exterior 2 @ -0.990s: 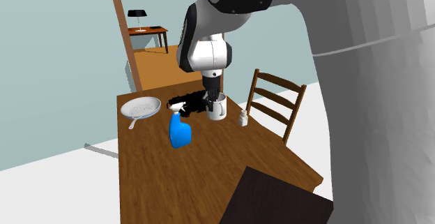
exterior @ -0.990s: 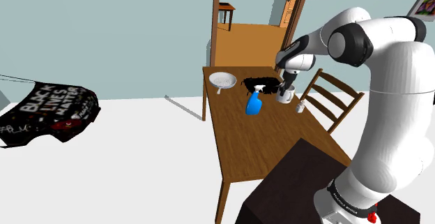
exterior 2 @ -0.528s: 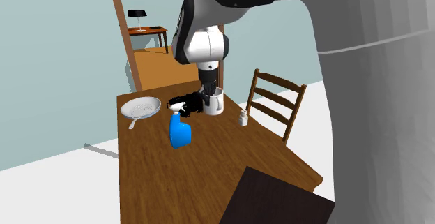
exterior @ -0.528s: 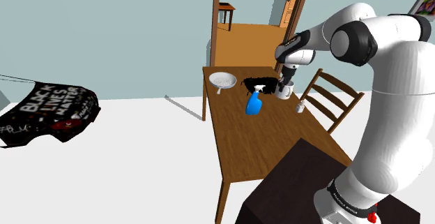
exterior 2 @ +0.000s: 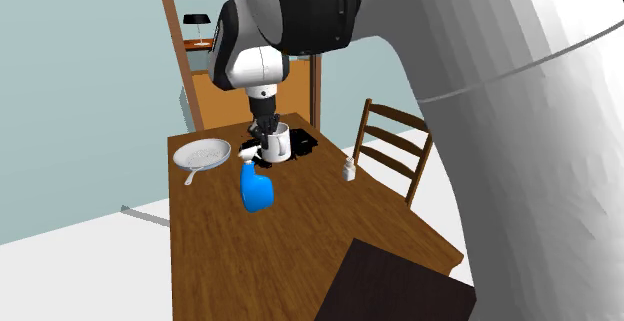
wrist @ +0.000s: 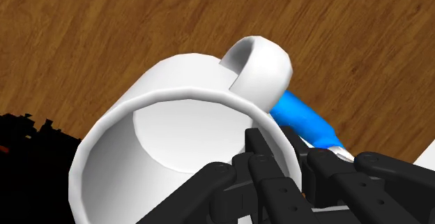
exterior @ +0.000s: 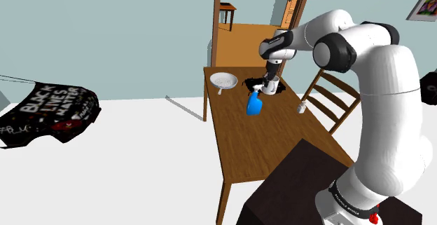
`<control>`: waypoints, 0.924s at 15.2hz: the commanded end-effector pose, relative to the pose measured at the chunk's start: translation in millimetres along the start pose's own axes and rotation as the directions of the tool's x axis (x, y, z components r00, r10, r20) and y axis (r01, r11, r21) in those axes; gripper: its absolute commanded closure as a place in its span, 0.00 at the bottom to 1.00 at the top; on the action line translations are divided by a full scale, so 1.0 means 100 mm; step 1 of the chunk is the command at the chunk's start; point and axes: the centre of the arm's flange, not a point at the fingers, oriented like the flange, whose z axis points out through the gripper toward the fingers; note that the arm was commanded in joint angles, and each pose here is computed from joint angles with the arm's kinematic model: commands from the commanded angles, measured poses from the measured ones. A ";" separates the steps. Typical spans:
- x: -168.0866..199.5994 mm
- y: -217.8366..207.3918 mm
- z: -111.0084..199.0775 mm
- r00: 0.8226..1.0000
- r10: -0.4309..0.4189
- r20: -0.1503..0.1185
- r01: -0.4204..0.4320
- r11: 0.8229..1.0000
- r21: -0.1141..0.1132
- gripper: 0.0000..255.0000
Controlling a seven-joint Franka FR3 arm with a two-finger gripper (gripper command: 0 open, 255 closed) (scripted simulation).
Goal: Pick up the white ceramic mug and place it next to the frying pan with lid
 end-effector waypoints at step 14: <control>1.60 -0.70 0.12 1.000 0.001 0.000 -0.001 1.000 0.000 1.00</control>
